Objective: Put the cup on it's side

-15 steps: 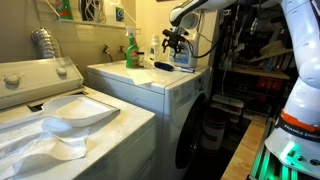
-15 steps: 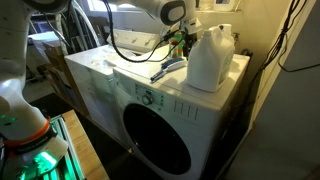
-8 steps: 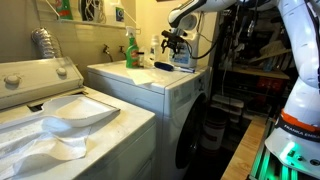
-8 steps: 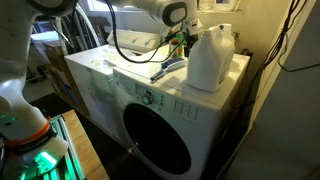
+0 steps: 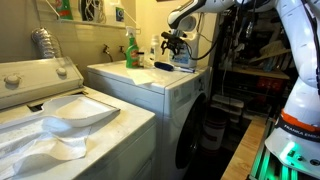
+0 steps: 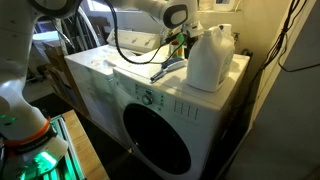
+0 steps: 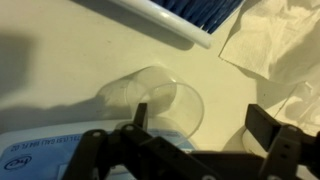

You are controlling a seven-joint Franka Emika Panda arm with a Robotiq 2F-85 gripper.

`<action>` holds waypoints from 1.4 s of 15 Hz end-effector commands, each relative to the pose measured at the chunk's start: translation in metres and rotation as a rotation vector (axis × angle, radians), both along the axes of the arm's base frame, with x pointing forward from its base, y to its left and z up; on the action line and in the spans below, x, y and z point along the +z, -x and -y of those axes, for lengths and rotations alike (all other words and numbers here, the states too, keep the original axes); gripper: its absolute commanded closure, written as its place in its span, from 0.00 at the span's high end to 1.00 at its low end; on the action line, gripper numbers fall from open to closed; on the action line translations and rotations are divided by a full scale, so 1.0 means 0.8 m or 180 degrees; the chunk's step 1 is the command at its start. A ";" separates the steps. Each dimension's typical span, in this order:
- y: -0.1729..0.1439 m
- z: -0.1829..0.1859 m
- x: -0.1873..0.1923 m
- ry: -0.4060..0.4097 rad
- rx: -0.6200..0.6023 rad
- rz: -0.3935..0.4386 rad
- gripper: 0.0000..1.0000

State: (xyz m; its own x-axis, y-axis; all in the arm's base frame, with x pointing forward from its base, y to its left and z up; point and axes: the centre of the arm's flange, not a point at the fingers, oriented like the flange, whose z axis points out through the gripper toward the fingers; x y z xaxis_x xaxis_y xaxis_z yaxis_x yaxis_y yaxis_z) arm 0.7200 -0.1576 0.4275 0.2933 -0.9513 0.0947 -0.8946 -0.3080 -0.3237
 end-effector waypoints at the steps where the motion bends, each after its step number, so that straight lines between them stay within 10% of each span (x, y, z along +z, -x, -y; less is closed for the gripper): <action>1: -0.005 0.007 -0.007 -0.0089 -0.0077 -0.0119 1.00; 21: 0.034 -0.001 0.007 -0.0136 -0.0474 -0.0469 1.00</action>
State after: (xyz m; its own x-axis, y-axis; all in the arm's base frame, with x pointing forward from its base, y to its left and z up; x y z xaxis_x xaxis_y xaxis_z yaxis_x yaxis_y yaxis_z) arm 0.7031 -0.1539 0.4364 0.1755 -0.9844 0.0094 -0.9600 -0.1733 -0.2201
